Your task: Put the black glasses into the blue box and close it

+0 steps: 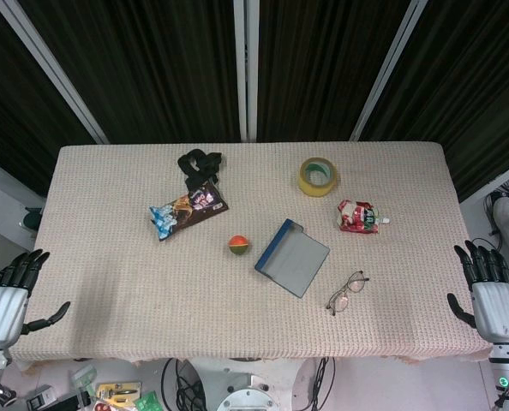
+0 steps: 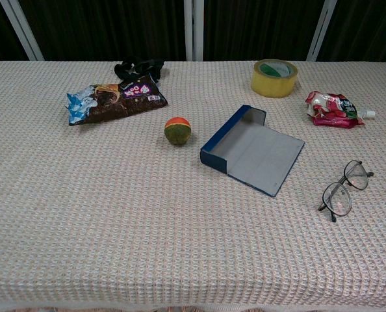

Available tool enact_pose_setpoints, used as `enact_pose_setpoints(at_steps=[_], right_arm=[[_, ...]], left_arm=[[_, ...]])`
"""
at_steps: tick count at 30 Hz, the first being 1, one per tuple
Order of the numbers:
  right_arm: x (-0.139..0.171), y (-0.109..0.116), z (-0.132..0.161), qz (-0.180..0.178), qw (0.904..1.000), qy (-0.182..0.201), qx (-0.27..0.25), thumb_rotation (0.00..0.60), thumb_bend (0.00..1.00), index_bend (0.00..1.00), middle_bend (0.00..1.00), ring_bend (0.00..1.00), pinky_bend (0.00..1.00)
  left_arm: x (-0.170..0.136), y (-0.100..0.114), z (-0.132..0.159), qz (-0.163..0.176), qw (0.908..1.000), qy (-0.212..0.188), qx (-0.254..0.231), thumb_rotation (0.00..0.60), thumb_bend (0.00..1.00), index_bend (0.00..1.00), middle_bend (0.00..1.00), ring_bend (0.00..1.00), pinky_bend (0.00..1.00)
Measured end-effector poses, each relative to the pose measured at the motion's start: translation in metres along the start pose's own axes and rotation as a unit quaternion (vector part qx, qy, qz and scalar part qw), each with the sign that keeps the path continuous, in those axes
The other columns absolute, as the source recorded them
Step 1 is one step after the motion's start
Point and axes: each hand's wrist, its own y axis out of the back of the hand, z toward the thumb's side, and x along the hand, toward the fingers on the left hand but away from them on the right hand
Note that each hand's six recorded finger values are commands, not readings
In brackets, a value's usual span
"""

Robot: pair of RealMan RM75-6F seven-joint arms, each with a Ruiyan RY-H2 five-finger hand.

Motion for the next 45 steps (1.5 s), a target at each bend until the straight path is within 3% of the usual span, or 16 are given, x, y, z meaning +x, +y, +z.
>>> enact_pose_setpoints(at_steps=[14, 20, 26, 31, 36, 45], right_arm=[[-0.007, -0.008, 0.003, 0.013, 0.9998, 0.007, 0.015, 0.6, 0.24, 0.0, 0.0, 0.0, 0.0], [-0.021, -0.022, 0.025, 0.044, 0.9954, 0.059, 0.062, 0.6, 0.24, 0.0, 0.0, 0.0, 0.0], [-0.039, -0.045, 0.061, 0.091, 0.9761, 0.144, 0.135, 0.6, 0.23, 0.0, 0.0, 0.0, 0.0], [-0.049, -0.068, 0.092, 0.135, 0.9473, 0.218, 0.193, 0.6, 0.18, 0.0, 0.0, 0.0, 0.0], [-0.057, -0.083, 0.125, 0.146, 0.9222, 0.284, 0.218, 0.6, 0.15, 0.01, 0.0, 0.0, 0.0], [-0.064, -0.098, 0.148, 0.148, 0.9161, 0.323, 0.186, 0.6, 0.15, 0.19, 0.0, 0.0, 0.0]], left_arm=[[0.004, -0.003, -0.001, -0.001, 1.0, 0.002, -0.003, 0.241, 0.2, 0.08, 0.09, 0.09, 0.23], [0.008, -0.005, 0.0, -0.007, 1.0, -0.004, -0.005, 0.242, 0.2, 0.08, 0.09, 0.09, 0.23], [0.01, -0.007, 0.0, -0.01, 0.9999, -0.006, -0.007, 0.244, 0.2, 0.08, 0.09, 0.09, 0.23], [0.01, -0.008, 0.0, -0.012, 0.9999, -0.009, -0.008, 0.242, 0.2, 0.08, 0.09, 0.09, 0.23], [0.009, -0.009, -0.002, -0.014, 0.9999, -0.004, -0.006, 0.244, 0.2, 0.08, 0.09, 0.09, 0.23], [0.006, -0.009, -0.008, -0.017, 0.9998, 0.006, -0.003, 0.244, 0.2, 0.08, 0.09, 0.09, 0.23]])
